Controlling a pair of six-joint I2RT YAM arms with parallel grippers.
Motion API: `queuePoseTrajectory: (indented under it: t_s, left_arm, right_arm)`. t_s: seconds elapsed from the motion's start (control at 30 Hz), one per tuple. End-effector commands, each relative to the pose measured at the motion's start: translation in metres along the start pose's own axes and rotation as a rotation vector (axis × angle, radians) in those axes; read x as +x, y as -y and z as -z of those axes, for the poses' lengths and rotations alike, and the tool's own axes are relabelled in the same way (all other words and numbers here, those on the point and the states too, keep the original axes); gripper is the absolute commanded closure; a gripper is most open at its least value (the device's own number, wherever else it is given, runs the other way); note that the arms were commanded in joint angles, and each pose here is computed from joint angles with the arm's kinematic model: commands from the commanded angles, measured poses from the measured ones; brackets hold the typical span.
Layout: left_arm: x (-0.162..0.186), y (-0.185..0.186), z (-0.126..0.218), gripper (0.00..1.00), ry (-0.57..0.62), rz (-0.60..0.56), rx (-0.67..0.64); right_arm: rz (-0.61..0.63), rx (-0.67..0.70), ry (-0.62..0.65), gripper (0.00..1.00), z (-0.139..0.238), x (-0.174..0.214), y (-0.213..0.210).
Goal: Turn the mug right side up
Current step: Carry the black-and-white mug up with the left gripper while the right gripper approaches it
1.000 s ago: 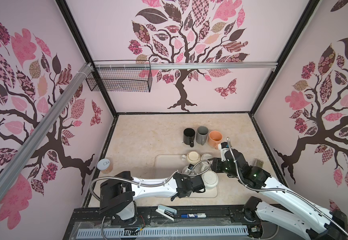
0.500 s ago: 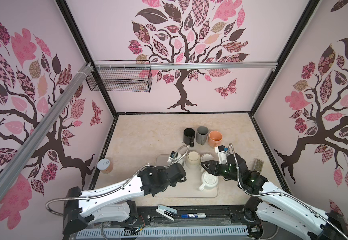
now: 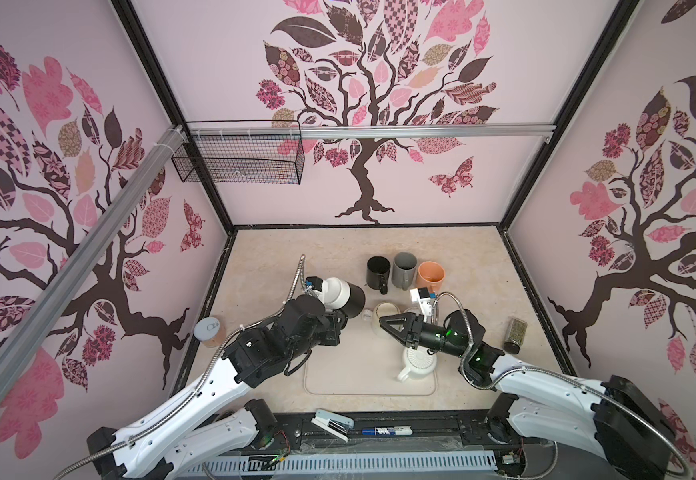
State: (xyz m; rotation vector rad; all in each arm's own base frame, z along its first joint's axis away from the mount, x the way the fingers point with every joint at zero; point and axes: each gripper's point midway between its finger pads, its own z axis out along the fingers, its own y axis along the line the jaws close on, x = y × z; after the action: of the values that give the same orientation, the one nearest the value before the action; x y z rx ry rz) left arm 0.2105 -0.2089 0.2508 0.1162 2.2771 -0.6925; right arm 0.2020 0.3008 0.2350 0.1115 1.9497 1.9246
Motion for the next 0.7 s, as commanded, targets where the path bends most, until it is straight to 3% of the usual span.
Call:
queuePoseTrajectory:
  t_s: [0.0, 0.27, 0.67]
  left_arm:
    - [-0.057, 0.043, 0.023, 1.00, 0.189, 0.075, 0.175]
    - [-0.088, 0.068, 0.033, 1.00, 0.269, 0.151, 0.273]
    - [-0.095, 0.082, 0.036, 1.00, 0.274, 0.197, 0.345]
  right_arm:
    - [-0.043, -0.243, -0.034, 0.52, -0.005, -0.001, -0.055]
    - [-0.075, -0.296, -0.098, 0.52, -0.021, 0.007, -0.066]
    - [-0.134, -0.360, -0.068, 0.52, -0.028, -0.004, -0.072]
